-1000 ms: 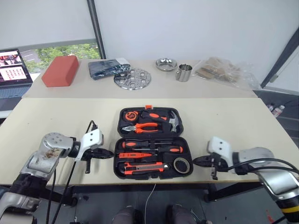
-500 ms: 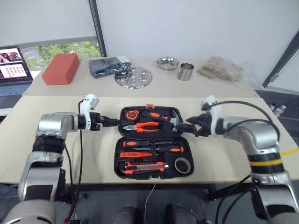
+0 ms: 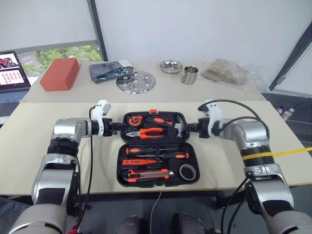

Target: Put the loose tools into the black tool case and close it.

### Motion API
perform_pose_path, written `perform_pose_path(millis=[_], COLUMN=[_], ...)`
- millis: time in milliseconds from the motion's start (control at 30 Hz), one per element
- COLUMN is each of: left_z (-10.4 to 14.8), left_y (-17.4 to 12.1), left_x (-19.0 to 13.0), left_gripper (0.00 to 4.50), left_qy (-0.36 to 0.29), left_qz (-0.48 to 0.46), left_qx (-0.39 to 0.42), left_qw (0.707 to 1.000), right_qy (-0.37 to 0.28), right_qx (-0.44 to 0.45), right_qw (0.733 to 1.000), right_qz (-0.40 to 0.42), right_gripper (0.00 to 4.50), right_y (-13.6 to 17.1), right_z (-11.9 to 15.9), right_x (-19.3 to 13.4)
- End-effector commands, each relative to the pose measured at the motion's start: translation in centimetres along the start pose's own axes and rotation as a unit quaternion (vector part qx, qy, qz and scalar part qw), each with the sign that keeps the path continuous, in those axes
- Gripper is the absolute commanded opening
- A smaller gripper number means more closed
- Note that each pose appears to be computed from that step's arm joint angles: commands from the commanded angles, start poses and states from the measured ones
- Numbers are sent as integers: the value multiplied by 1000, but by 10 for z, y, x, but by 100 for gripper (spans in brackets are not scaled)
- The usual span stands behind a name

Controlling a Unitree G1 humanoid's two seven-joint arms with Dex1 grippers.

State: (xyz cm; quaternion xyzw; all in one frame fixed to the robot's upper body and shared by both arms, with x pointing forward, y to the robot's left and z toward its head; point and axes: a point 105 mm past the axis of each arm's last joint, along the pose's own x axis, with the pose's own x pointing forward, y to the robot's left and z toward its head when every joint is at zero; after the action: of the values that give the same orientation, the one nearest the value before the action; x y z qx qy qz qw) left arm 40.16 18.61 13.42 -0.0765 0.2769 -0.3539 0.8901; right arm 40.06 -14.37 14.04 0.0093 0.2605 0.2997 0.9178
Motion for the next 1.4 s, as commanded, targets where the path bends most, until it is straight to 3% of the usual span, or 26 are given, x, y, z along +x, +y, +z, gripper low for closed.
perform_pose_path(millis=[33, 200, 300, 400, 467, 700, 967, 1100, 1167, 1200, 1300, 1367, 1400], left_z=[-15, -10, 7, 55, 73, 80, 41, 29, 24, 24, 22, 13, 9], left_y=[-6, -19, -25, -40, -47, -46, -44, -36, -33, -31, -25, -23, -20], left_x=[6, 8, 9, 5, 3, 3, -6, -21, -31, -39, -65, -90, -100], left_gripper=[1, 1, 1, 1, 1, 1, 1, 1, 0, 35, 135, 189, 230], left_qy=[26, 12, -29, -136, -179, -212, -212, -223, -225, -225, -215, -182, -165], left_qz=[-19, -47, -46, -39, -30, 2, 26, 59, 69, 74, 75, 41, 29], left_qx=[-3, 67, 111, 181, 235, 331, 415, 384, 369, 353, 296, 234, 207], left_qw=[999, 997, 992, 973, 955, 919, 884, 894, 899, 905, 928, 954, 964], right_qy=[-26, -120, -164, -239, -258, -273, -264, -267, -265, -261, -249, -210, -185], right_qx=[-25, -79, -107, -133, -162, -235, -310, -323, -327, -330, -322, -305, -298], right_qw=[999, 989, 980, 960, 949, 925, 901, 896, 896, 897, 905, 926, 936], right_qz=[-7, -19, -38, -62, -77, -123, -152, -149, -142, -138, -122, -71, -36], right_gripper=[0, 0, 0, 0, 0, 0, 0, 0, 71, 84, 193, 247, 253], right_y=[3, 13, 15, 18, 19, 10, 6, 10, 16, 18, 23, 30, 37], right_z=[9, 50, 71, 101, 105, 86, 24, 4, -3, -5, -11, -26, -36], right_x=[-3, -12, -18, -33, -38, -45, -52, -66, -77, -84, -110, -130, -137])
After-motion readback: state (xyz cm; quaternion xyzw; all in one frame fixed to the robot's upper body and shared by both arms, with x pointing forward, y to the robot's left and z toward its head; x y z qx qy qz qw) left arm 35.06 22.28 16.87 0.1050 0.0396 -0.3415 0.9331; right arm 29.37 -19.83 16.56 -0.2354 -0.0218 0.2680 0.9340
